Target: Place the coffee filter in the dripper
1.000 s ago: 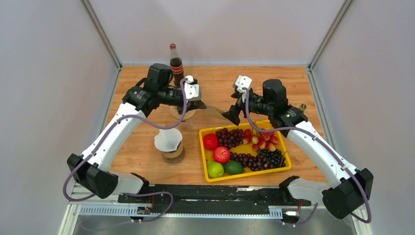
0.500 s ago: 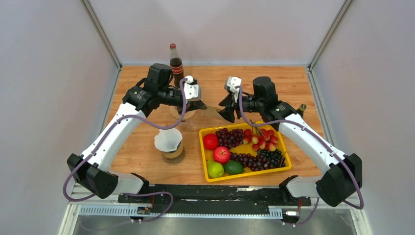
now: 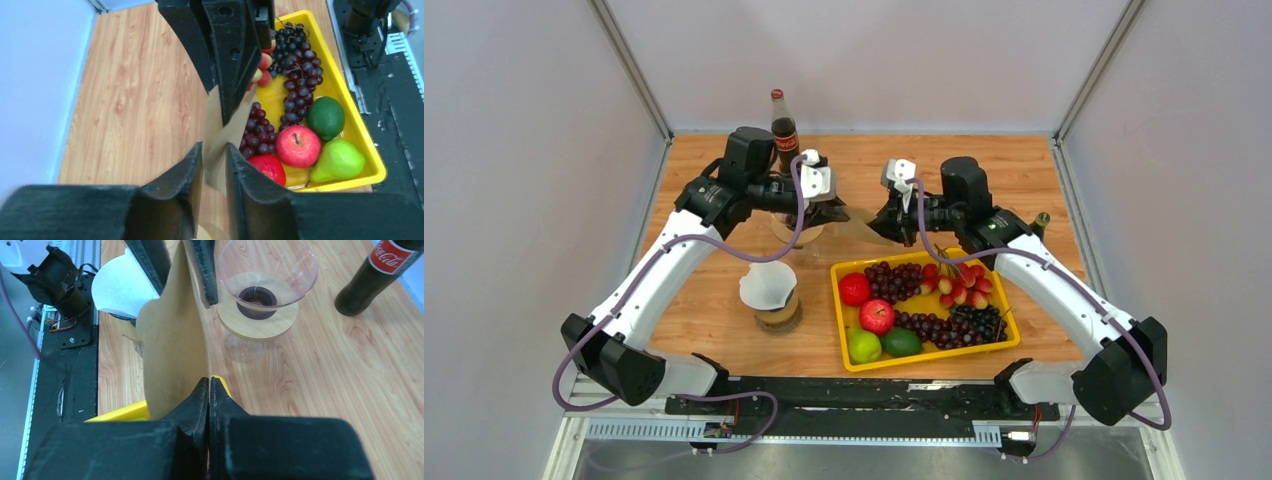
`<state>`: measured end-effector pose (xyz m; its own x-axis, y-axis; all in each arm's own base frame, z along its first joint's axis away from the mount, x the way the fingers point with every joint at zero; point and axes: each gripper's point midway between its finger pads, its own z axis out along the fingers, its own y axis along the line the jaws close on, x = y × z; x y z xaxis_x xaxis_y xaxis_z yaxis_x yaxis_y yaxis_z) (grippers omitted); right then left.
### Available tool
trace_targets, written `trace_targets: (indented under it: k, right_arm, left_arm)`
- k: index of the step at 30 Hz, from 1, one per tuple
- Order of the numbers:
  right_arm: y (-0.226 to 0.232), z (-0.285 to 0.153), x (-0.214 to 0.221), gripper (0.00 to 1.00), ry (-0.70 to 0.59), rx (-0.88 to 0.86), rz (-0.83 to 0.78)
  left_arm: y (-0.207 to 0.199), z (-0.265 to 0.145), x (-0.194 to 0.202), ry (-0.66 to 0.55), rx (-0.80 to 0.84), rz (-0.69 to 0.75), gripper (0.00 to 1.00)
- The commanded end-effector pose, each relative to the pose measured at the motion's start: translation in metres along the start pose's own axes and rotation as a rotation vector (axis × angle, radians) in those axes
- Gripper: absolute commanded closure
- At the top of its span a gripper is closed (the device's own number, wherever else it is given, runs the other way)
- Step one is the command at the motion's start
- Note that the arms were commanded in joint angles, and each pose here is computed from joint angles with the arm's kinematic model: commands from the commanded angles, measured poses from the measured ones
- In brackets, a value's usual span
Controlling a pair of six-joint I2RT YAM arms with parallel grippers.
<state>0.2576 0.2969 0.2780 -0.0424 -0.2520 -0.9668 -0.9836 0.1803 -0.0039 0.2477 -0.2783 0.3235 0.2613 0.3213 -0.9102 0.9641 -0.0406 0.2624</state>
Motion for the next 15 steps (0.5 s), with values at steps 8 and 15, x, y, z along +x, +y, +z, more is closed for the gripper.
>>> trace_targets:
  k: [8,15]
  right_arm:
    - [-0.075,-0.037,-0.038,1.0,-0.059,0.548,0.121]
    - [-0.117,-0.057,-0.036,1.0,-0.097,0.933,0.271]
  left_arm:
    - [0.05,-0.009,-0.043,-0.138,-0.31,-0.21,0.0]
    - [0.087,-0.006,-0.068,-0.354,-0.47,-0.736,0.0]
